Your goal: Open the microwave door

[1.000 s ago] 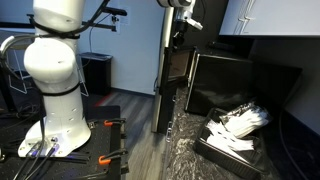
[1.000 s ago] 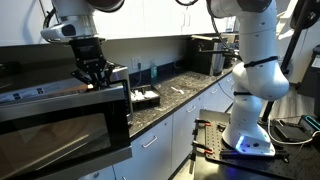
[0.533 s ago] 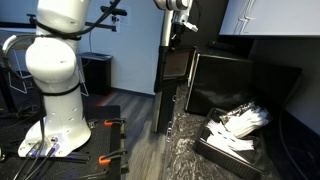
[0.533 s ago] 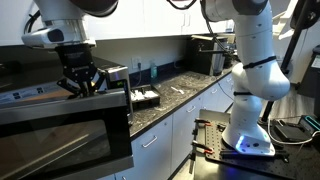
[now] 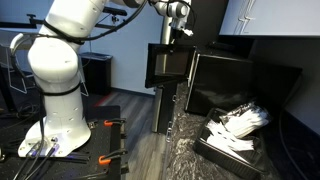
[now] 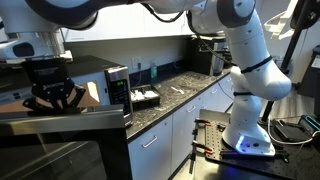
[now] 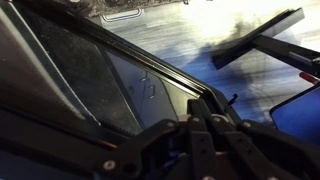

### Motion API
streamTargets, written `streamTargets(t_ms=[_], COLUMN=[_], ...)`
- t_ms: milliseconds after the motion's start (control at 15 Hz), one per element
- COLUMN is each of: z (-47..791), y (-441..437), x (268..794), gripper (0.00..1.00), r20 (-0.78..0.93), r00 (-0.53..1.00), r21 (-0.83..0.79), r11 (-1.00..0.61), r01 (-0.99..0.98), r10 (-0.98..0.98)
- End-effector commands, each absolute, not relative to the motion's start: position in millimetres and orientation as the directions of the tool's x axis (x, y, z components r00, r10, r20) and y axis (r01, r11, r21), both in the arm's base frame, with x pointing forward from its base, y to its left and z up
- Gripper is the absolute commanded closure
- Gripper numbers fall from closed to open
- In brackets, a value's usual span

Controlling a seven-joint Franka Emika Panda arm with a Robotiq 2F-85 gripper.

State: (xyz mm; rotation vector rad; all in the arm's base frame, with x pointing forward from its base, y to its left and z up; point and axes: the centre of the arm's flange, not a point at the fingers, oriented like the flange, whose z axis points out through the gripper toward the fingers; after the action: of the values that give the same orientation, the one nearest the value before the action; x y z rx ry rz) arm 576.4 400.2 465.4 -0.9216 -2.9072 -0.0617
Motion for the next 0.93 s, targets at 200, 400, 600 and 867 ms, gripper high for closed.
streamTargets(t_ms=[200,400,600,867], z=[475.6,479.2,486.4,498.7], y=[434.6,441.1,441.6,444.9], x=[606.6,607.0,597.6,570.7], gripper=[1.00,1.00,1.00,1.00], r20=[0.102,0.101,0.094,0.121], r00=[-0.871,-0.882,-0.864,-0.816], r21=[0.069,0.083,0.064,-0.012], r11=[0.870,0.880,0.863,0.823], r01=[0.488,0.468,0.501,0.568], r10=[0.480,0.460,0.495,0.565])
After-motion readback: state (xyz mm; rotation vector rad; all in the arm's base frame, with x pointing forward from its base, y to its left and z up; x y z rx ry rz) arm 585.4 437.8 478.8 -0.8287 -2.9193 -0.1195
